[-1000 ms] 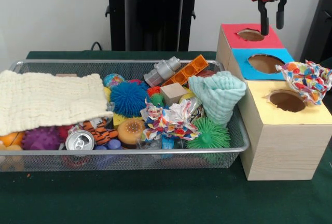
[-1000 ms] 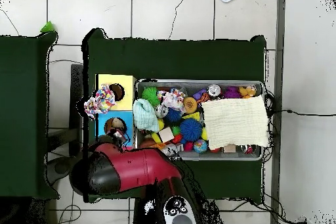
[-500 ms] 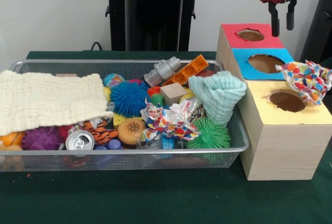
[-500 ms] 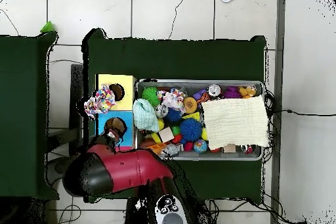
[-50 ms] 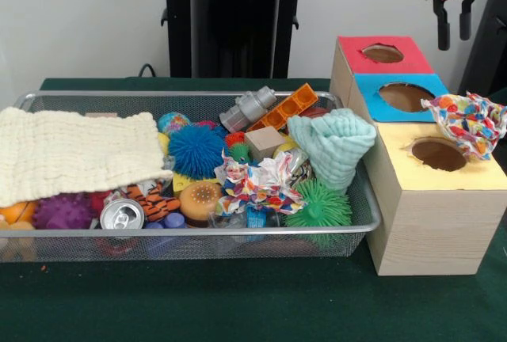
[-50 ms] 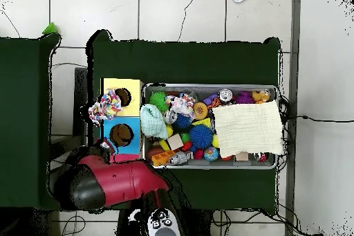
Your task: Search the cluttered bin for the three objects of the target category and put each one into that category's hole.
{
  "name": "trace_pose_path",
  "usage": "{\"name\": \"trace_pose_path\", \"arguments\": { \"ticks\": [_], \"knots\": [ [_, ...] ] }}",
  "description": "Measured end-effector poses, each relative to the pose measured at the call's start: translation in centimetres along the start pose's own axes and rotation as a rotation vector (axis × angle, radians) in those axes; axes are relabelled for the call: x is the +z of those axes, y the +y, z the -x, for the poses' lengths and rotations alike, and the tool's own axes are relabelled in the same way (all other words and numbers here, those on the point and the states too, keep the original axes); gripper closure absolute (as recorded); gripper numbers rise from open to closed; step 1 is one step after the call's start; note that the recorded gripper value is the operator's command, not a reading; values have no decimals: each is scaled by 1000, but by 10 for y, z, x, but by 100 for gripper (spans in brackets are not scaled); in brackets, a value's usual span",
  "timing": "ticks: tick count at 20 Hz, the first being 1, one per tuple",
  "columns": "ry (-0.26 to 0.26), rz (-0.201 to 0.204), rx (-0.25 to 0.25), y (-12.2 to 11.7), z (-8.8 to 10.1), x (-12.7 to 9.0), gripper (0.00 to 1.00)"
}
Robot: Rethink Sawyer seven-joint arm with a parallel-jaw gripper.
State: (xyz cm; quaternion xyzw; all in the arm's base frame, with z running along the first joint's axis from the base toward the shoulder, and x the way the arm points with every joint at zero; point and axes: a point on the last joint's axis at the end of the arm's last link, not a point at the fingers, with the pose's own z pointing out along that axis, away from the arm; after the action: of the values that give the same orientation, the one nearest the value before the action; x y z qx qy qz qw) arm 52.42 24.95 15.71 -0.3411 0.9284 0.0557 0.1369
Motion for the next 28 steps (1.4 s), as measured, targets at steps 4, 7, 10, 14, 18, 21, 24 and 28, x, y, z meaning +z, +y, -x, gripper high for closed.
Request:
{"name": "trace_pose_path", "arguments": {
  "ticks": [4, 7, 10, 14, 18, 21, 24, 28],
  "knots": [
    [2, 6, -11, 17, 5, 1, 0],
    [8, 6, -17, 27, 6, 1, 0],
    [15, 3, -19, 35, 6, 2, 0],
    [24, -1, -22, 42, 6, 6, 0],
    [34, -7, -19, 43, 4, 12, 0],
    [36, -13, -17, 42, 2, 15, 0],
    [39, -22, -11, 39, 0, 20, 0],
    [43, -25, -7, 36, -1, 23, 0]
  ]
}}
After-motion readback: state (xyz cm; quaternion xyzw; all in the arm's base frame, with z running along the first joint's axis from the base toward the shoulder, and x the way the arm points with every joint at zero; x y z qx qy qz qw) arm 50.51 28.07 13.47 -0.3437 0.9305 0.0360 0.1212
